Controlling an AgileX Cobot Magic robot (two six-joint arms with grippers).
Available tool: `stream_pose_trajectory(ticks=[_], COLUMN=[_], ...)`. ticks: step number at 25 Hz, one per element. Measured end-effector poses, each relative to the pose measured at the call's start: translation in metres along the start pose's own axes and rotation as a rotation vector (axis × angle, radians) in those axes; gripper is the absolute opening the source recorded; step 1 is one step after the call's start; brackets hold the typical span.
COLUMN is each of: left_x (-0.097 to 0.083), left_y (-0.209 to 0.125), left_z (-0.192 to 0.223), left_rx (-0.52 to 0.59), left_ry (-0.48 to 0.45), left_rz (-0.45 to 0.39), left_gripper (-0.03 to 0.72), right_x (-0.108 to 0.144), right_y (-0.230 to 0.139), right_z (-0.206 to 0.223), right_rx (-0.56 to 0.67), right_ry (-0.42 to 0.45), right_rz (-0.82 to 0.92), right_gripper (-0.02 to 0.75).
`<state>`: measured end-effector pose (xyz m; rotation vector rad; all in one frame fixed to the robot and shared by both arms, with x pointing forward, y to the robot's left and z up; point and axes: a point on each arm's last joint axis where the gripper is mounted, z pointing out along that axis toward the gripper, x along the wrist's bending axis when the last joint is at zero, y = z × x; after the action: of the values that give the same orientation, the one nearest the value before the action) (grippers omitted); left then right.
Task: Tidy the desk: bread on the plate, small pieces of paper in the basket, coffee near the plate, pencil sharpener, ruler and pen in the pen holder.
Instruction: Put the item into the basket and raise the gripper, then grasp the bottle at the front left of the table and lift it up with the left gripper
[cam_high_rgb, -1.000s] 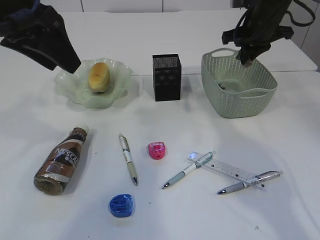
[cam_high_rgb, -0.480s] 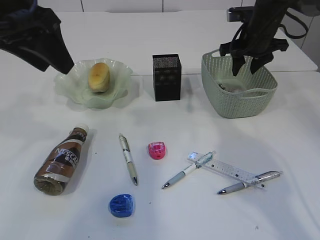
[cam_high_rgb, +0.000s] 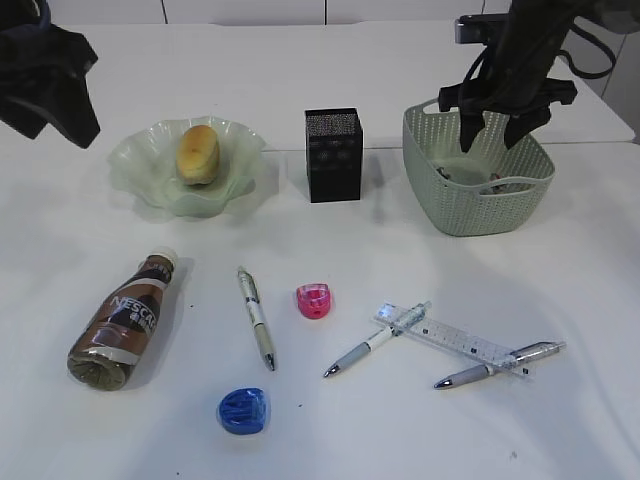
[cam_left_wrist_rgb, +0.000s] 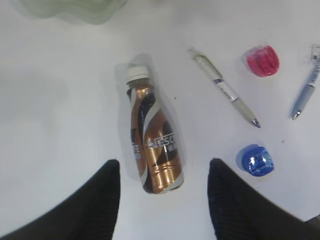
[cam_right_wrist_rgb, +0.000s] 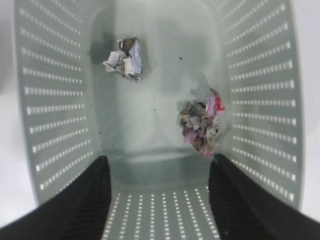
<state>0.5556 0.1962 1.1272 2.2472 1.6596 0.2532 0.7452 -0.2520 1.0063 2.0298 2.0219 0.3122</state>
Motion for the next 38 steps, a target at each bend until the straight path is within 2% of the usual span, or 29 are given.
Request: stream_pose_trajectory(ticks=[4,8,12,18,21,22,24,25,27,28,33,38], left_x=[0.003,0.003,0.002,0.001,0.001,0.001,0.002,0.002,0.003,0.003,0.006,0.010], left_y=[0.000,0.002,0.004,0.008,0.009,0.010,0.011,0.011,0.011,0.011,0.010,0.007], left_z=[0.000,0.007,0.015,0.039,0.053,0.058,0.071,0.077,0.091,0.098,0.131,0.154], left_rx=[0.000,0.016,0.038,0.099,0.133,0.147,0.175,0.190,0.224,0.239,0.315,0.362], left_ry=[0.032,0.035,0.022,-0.008,-0.010,-0.009,-0.007,-0.006,-0.003,-0.002,0.019,0.045], left_rz=[-0.035,-0.066,-0.101,-0.123,-0.127,-0.128,-0.129,-0.130,-0.132,-0.133,-0.130,-0.120], left_gripper=[0.398,0.461,0.536,0.597,0.601,0.601,0.601,0.600,0.600,0.600,0.597,0.592], right_x=[0.001,0.002,0.003,0.002,0.002,0.003,0.003,0.003,0.003,0.002,0.001,0.001], right_y=[0.000,0.000,0.002,-0.004,-0.006,-0.011,-0.011,-0.017,-0.017,-0.024,-0.037,-0.052], right_z=[0.000,-0.001,-0.023,-0.064,-0.078,-0.099,-0.099,-0.127,-0.127,-0.149,-0.172,-0.173], right_rx=[0.001,0.000,-0.039,-0.084,-0.099,-0.125,-0.125,-0.163,-0.163,-0.191,-0.210,-0.167], right_ry=[0.008,0.020,0.047,0.082,0.096,0.128,0.128,0.164,0.164,0.177,0.196,0.215], right_rz=[0.003,0.007,0.016,0.028,0.033,0.041,0.041,0.049,0.049,0.051,0.056,0.062], right_gripper=[0.490,0.490,0.491,0.491,0.491,0.491,0.491,0.491,0.491,0.491,0.491,0.491])
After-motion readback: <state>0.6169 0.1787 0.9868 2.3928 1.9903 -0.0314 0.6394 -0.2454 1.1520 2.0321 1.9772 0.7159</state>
